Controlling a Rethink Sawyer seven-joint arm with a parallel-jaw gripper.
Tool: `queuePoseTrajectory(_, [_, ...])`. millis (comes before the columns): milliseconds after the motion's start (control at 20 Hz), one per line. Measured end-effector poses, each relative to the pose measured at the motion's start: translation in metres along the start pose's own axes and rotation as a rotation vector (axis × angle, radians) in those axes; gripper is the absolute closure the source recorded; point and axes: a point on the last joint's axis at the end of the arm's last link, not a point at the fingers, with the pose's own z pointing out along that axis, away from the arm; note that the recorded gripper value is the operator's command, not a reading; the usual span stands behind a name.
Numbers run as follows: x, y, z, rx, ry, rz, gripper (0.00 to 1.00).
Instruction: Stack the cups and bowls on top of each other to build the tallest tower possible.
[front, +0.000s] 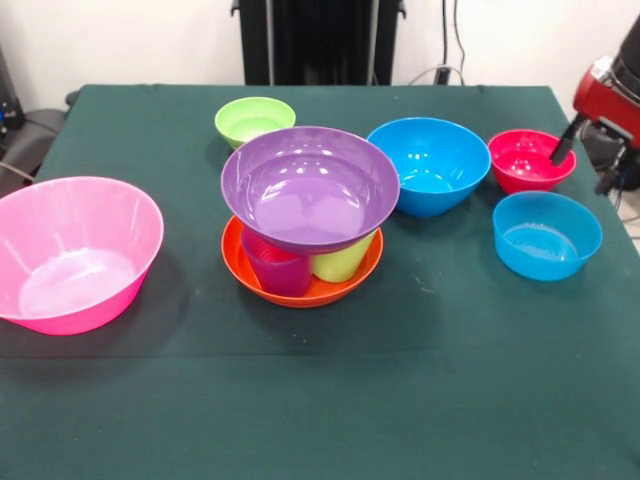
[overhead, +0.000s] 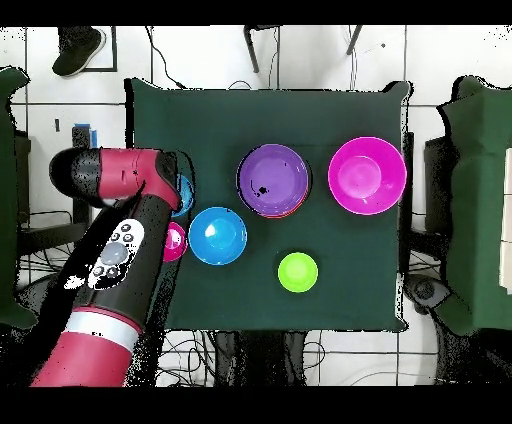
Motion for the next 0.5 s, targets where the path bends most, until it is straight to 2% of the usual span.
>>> queuePoseTrajectory(200, [0.009,-0.014,0.009,0.039,0.003,-0.011,0.00])
queuePoseTrajectory(500, [0.020,-0.033,0.017,0.073,0.027,-0.003,0.00])
